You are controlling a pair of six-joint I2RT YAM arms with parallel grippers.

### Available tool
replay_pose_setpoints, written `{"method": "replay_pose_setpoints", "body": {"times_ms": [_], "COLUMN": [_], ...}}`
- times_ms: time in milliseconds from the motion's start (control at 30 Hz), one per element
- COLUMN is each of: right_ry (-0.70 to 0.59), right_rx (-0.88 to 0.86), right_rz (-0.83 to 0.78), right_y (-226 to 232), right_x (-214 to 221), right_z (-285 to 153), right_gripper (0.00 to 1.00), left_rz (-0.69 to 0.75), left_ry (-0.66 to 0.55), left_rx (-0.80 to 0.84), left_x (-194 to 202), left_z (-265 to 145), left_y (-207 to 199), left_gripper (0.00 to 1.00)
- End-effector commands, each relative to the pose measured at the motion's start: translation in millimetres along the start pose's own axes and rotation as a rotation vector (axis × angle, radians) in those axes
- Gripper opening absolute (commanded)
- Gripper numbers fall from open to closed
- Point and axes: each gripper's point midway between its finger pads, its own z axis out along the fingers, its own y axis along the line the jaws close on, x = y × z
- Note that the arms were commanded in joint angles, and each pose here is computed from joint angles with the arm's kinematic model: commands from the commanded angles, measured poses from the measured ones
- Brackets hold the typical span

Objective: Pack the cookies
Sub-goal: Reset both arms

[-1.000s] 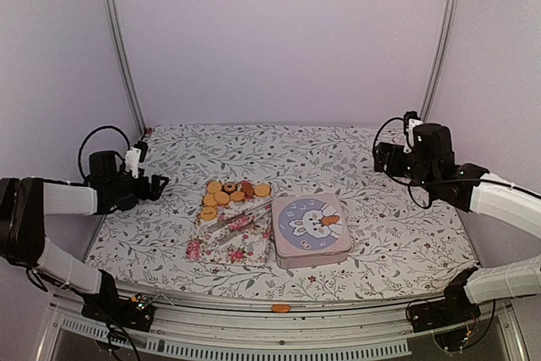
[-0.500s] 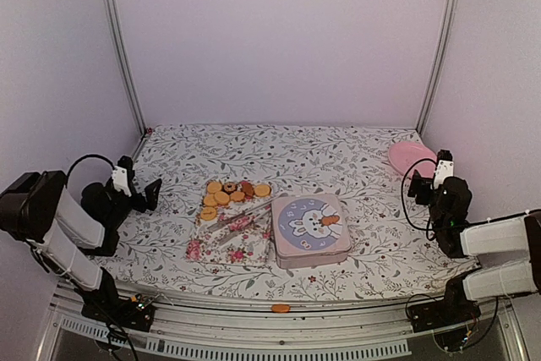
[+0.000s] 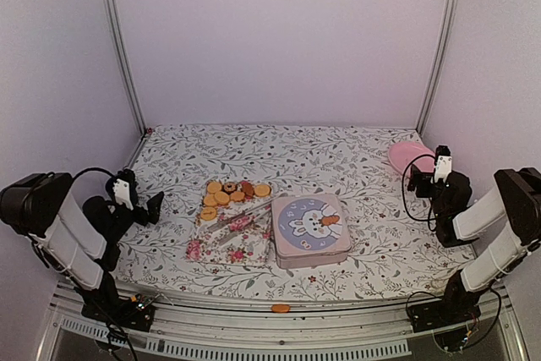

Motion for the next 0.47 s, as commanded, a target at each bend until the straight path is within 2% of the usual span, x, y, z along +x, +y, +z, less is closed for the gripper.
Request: {"method": "replay_pose_setpoints", "body": {"times_ms": [0,433], "right_ry": [-0.070,-0.087], "right_rx": [-0.035,-0.042], "right_rz": [0.029,0.027], "right_y": [4.9,5.6], "right_x": [-17.8,-18.7], "right_z": [0.6,-1.3], "right_gripper": [0.99,0.99], "left_rz": [0.100,0.101], "left_ry": [-0.288,-0.288], "left_rx": [-0.055,-0.054], "left_x": [-69.6,-69.5], "left_z": [-13.1,-14.1], "left_y": [5.7,5.1], "left_gripper": [1.00,0.99]}}
